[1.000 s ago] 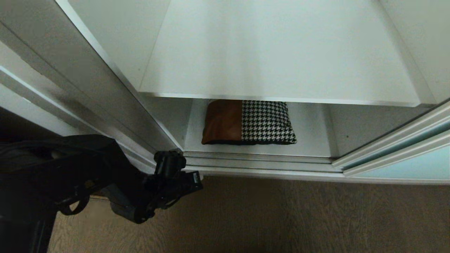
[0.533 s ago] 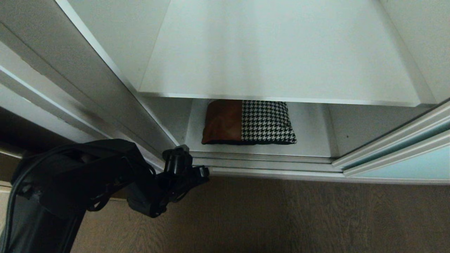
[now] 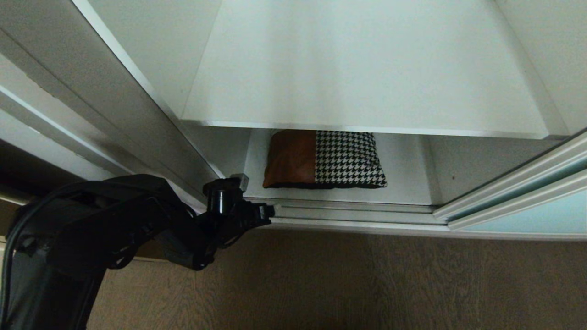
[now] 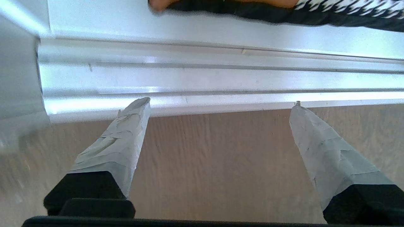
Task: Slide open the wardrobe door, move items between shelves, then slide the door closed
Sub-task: Place the pillow on the higher shelf
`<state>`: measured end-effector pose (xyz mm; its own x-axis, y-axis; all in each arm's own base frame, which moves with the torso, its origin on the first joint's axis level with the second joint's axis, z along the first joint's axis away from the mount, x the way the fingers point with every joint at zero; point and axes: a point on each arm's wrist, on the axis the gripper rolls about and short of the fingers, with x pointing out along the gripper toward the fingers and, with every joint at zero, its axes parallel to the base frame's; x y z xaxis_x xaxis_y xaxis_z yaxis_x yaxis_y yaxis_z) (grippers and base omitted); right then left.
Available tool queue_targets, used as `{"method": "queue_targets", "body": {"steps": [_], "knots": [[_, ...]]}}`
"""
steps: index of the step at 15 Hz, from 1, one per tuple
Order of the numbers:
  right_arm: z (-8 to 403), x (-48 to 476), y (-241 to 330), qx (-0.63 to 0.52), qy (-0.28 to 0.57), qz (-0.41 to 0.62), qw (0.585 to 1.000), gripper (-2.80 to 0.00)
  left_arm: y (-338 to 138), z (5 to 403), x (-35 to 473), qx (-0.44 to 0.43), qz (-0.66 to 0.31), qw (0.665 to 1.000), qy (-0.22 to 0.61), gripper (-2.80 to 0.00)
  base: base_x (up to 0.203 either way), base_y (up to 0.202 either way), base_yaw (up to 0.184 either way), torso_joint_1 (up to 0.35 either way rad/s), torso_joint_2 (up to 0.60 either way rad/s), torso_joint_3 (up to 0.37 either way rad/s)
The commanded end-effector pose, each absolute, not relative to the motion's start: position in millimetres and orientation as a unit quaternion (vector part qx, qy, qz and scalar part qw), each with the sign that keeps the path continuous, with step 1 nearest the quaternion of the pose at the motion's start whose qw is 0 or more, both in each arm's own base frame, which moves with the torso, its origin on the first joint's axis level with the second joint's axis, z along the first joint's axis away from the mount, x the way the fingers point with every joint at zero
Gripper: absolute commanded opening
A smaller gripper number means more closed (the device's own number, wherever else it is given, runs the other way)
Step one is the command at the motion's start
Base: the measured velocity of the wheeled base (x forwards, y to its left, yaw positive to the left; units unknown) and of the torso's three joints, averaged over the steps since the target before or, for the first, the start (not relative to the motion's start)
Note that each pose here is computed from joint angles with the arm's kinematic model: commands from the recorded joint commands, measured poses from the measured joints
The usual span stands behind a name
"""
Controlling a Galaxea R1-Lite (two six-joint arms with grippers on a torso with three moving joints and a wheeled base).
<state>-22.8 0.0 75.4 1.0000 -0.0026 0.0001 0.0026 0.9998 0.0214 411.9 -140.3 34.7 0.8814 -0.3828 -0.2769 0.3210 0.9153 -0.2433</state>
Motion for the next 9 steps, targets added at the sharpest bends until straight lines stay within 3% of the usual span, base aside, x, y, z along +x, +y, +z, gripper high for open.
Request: {"method": "queue_targets", "body": {"steps": [1, 9], "knots": [[75.1, -22.7, 0.0, 0.011, 0.001, -0.001, 1.000, -2.80, -136.5, 28.7, 415.3, -0.090, -0.191, 0.964, 0.163, 0.00, 0.000, 0.000, 0.000, 0.000, 0.00, 0.000], [75.1, -22.7, 0.0, 0.011, 0.001, -0.001, 1.000, -2.80, -138.9, -1.0, 431.8, -0.052, -0.196, 0.967, 0.152, 0.00, 0.000, 0.000, 0.000, 0.000, 0.00, 0.000]]}}
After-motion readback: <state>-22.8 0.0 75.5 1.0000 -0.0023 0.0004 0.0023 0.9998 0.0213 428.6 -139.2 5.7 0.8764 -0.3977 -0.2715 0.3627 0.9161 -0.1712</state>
